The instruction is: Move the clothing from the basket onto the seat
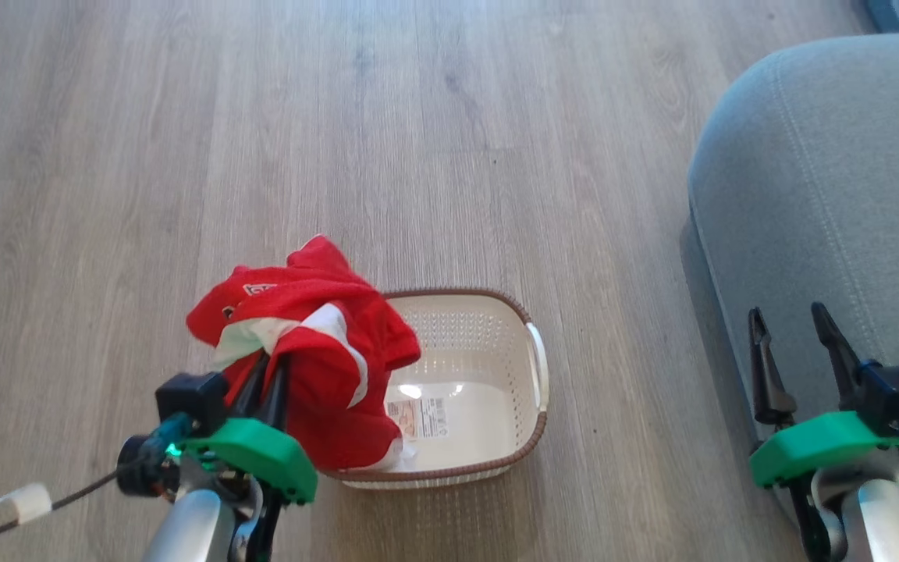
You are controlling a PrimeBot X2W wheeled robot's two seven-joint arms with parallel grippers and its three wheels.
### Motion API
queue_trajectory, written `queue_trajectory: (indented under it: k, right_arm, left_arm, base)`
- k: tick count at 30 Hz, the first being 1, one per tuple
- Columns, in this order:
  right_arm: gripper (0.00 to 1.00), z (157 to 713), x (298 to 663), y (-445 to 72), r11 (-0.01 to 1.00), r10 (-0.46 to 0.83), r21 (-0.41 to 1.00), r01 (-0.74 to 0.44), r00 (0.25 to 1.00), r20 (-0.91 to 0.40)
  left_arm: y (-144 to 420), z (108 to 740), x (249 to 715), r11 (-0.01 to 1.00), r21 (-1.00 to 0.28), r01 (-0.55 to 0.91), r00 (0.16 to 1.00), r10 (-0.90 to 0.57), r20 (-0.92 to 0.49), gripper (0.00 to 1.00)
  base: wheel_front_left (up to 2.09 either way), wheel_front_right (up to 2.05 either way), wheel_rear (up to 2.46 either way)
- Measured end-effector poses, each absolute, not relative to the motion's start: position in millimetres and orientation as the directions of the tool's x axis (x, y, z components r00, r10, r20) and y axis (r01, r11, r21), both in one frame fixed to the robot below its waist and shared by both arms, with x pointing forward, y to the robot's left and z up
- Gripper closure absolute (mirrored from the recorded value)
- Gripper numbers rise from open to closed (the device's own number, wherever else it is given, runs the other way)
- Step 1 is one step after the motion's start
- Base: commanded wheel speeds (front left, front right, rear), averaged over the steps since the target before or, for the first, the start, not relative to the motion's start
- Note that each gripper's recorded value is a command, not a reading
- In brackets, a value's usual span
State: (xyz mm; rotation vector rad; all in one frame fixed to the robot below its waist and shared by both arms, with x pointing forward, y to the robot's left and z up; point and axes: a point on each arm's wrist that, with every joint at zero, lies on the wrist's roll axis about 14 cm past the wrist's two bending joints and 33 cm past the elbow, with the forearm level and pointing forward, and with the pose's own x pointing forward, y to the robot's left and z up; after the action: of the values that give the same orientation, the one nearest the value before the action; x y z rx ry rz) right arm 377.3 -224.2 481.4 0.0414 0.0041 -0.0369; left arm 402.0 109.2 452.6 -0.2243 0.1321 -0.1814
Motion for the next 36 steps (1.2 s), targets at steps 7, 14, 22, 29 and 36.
queue_trajectory:
  k: [7, 14, 22, 29, 36]
  right_arm:
    - [0.0, 485.7, 371.2, -227.5, 0.998, -0.046, 0.035, 0.046, 0.999, 0.007]
    - [0.0, 488.9, 369.8, -226.7, 0.999, -0.043, 0.029, 0.042, 0.999, 0.016]
    - [0.0, 490.7, 368.6, -226.0, 0.999, -0.041, 0.03, 0.041, 0.999, 0.021]
    - [0.0, 488.5, 368.5, -225.2, 0.999, -0.039, 0.03, 0.039, 0.999, 0.015]
    - [0.0, 486.9, 368.8, -223.8, 0.999, -0.035, 0.031, 0.035, 0.999, 0.01]
  left_arm:
    - [115.4, 465.4, 398.0, 0.962, -0.223, 0.157, 0.981, -0.178, -0.075, 1.0]
    - [115.5, 476.1, 398.2, 0.962, -0.218, 0.166, 0.983, -0.18, -0.047, 1.0]
    - [116.5, 473.7, 393.0, 0.962, -0.22, 0.159, 0.983, -0.176, -0.059, 1.0]
    - [115.4, 472.9, 393.5, 0.962, -0.216, 0.165, 0.981, -0.183, -0.064, 1.0]
    - [115.3, 471.9, 393.1, 0.963, -0.211, 0.167, 0.98, -0.185, -0.068, 1.0]
  base:
    - [0.0, 0.0, 0.0]
    - [0.0, 0.0, 0.0]
    - [0.0, 0.0, 0.0]
    - [0.0, 0.0, 0.0]
    - [0.0, 0.0, 0.0]
